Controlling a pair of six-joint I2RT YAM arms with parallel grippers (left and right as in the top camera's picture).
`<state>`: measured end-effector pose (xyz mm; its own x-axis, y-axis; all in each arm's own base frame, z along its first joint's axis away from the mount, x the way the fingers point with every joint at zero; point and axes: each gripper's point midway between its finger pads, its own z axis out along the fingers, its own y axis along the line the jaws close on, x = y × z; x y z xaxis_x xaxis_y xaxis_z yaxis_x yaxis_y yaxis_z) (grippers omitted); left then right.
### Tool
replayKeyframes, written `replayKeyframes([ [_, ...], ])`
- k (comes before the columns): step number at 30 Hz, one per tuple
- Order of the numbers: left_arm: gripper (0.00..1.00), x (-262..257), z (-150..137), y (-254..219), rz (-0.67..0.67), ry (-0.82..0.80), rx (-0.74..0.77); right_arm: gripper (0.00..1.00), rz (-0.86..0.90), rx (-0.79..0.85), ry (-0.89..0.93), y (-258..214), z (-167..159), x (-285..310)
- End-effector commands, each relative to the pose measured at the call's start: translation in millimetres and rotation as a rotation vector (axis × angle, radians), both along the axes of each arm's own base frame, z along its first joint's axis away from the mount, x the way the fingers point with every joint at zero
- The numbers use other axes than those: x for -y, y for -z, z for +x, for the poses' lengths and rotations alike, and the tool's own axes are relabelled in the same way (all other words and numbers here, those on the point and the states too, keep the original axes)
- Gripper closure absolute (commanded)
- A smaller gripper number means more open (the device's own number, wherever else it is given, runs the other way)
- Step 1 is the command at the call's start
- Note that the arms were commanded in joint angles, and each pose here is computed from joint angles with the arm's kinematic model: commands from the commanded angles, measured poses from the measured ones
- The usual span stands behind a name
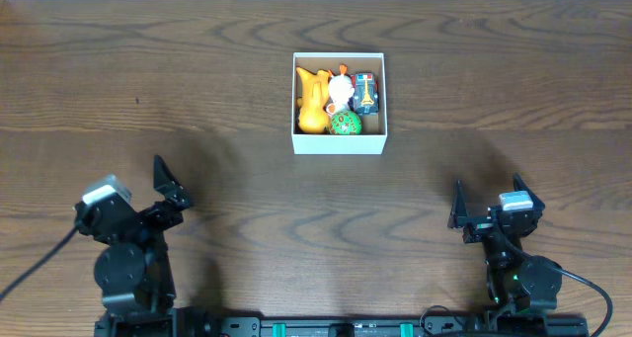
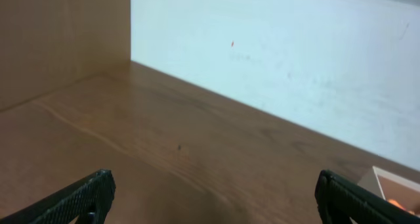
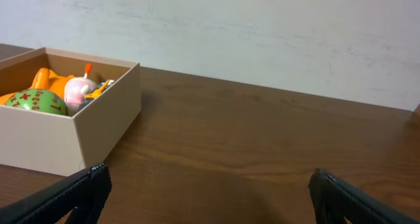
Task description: Pack container
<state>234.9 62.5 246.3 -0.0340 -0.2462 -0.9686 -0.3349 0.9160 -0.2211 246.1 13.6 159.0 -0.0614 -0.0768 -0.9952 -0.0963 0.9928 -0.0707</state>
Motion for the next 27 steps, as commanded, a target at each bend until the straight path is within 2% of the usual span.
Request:
replayKeyframes([
  [1, 0.02, 1, -1, 10, 0.017, 0.002, 0.03, 0.01, 0.015, 0.0, -0.005, 0, 0, -2],
  [10, 0.02, 16, 6, 34, 0.019, 0.066, 0.071, 0.01, 0.015, 0.001, -0.005, 0, 0, -2],
  [27, 0.02, 17, 11, 64, 0.019, 0.072, 0.093, 0.01, 0.015, 0.001, -0.005, 0, 0, -2],
])
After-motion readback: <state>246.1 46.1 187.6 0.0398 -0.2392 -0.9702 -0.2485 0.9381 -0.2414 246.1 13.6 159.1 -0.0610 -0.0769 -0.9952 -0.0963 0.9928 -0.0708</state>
